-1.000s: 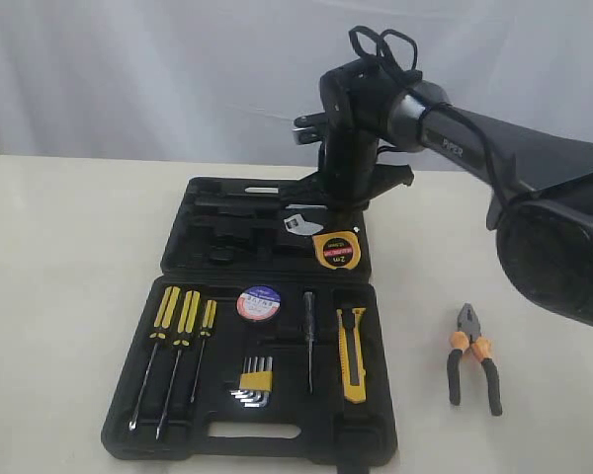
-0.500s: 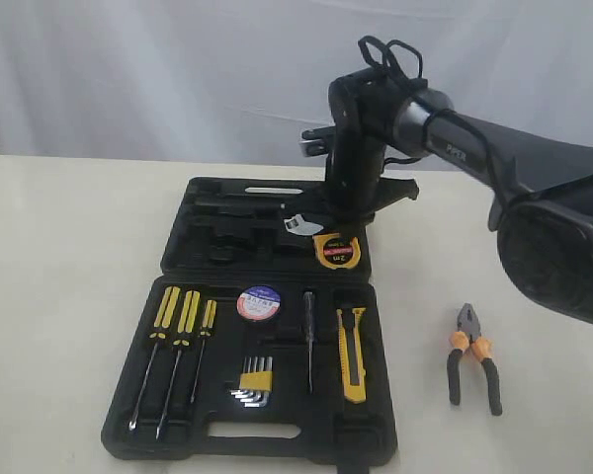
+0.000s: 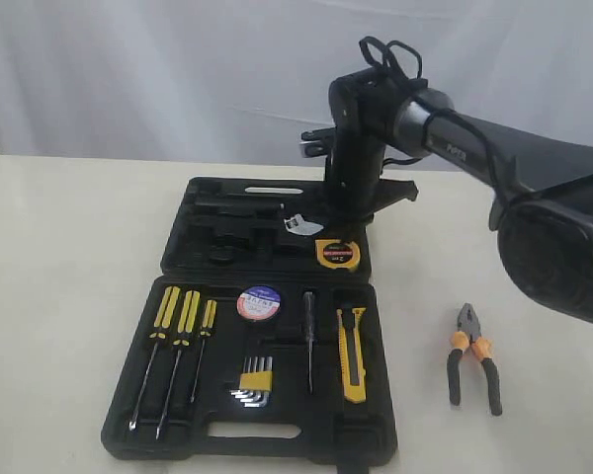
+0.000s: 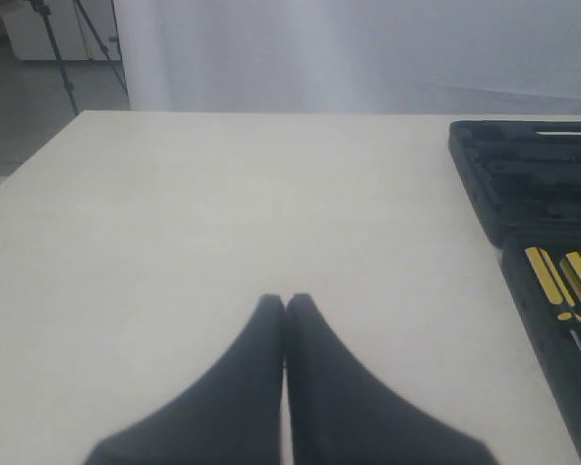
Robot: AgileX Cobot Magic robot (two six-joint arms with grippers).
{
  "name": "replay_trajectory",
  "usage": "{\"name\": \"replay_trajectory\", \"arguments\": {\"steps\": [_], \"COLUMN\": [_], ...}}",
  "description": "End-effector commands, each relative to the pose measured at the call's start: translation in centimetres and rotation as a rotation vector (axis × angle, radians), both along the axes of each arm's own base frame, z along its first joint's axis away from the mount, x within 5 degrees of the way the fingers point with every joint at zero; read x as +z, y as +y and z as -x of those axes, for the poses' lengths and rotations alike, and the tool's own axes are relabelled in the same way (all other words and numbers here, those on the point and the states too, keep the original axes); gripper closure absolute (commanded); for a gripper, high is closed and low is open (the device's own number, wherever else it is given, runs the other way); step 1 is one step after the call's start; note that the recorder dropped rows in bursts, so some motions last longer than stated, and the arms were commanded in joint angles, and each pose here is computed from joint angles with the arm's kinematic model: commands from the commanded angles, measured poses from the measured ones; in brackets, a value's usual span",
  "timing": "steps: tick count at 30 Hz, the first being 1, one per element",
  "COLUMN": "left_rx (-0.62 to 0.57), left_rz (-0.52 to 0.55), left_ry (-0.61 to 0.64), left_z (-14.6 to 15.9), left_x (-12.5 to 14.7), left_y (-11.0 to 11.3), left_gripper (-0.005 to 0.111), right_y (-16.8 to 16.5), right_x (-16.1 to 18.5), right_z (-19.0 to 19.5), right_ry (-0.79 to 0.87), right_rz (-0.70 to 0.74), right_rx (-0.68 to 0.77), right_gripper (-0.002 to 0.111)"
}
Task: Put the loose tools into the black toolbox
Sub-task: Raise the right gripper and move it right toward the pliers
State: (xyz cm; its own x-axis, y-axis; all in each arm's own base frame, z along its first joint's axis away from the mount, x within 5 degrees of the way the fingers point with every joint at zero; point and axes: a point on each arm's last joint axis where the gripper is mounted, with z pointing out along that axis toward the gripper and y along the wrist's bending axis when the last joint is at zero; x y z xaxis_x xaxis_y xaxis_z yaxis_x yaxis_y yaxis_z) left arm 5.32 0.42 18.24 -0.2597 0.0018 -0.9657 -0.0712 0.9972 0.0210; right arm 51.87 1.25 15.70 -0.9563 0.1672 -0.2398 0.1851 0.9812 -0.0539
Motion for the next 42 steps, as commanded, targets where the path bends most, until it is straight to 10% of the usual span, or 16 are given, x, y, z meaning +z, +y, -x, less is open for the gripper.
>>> {"name": "replay_trajectory", "arguments": {"steps": [1,17,42], "left_rx": [-0.005,-0.005,-0.005], "left_rz": [0.014,0.014,0.014], "left_ry": [-0.008,-0.008,-0.008], "left_z": [0.0,0.0,0.0], "left_x": [0.0,0.0,0.0], "left_y": [-0.1,-0.1,-0.1], "left_gripper": [0.107,0.107,0.107], "right_y": [-0.5,0.2,-7.5], "right_x": [1.0,-2.4,11.2], "right_z": [0.2,0.3,6.2], "right_ry": [-0.003,0.089,-0.087], "right_rz": [0.000,-0.082,-0.092], "right_rx": [0.002,0.011,-0.017], "right_gripper": [0.109,0.109,0.109]}}
